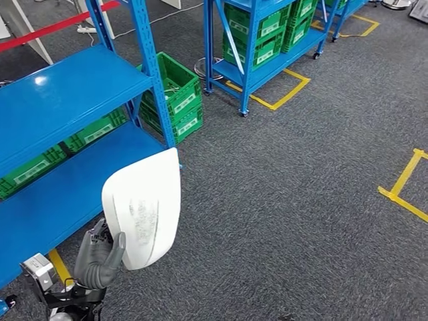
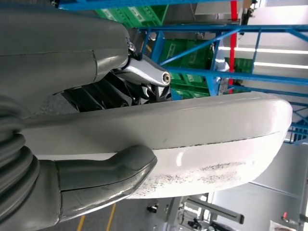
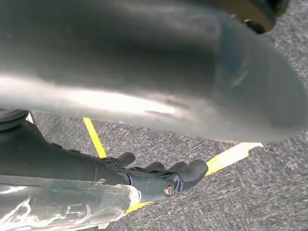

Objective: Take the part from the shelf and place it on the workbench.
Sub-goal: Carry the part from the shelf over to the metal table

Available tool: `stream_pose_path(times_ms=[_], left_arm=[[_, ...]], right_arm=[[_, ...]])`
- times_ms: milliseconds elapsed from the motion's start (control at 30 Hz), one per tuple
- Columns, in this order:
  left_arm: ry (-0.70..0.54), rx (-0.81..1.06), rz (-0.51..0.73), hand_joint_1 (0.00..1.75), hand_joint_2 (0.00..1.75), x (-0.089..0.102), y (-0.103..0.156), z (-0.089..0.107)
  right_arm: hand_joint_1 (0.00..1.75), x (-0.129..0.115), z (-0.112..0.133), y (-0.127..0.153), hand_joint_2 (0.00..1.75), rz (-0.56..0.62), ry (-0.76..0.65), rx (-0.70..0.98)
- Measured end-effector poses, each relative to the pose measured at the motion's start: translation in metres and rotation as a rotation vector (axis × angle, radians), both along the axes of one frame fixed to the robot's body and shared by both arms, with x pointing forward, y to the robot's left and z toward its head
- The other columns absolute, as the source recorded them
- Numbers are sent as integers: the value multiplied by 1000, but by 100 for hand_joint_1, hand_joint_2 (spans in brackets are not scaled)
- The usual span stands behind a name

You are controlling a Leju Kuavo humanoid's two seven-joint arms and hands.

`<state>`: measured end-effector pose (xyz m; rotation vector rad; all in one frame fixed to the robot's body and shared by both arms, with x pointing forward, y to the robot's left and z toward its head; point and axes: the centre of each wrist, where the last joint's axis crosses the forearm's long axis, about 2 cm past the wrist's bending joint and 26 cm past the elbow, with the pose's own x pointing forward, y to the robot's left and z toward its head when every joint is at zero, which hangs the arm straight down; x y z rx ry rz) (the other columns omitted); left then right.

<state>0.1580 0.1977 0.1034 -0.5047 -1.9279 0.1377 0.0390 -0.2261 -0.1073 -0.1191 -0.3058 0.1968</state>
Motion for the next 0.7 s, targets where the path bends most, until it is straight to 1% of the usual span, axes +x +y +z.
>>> stream_pose_path(times_ms=[433, 567, 700], left_arm=[[-13, -7, 25, 175, 175, 0, 5, -2], [-15, -15, 30, 175, 175, 1, 4, -1], [-11, -24, 35, 175, 175, 0, 3, -1]], right_arm=[[0, -5, 1, 11, 0, 44, 17, -2], [0, -11, 1, 12, 0, 47, 31, -5], [0, -8, 1, 13, 0, 52, 26, -7]])
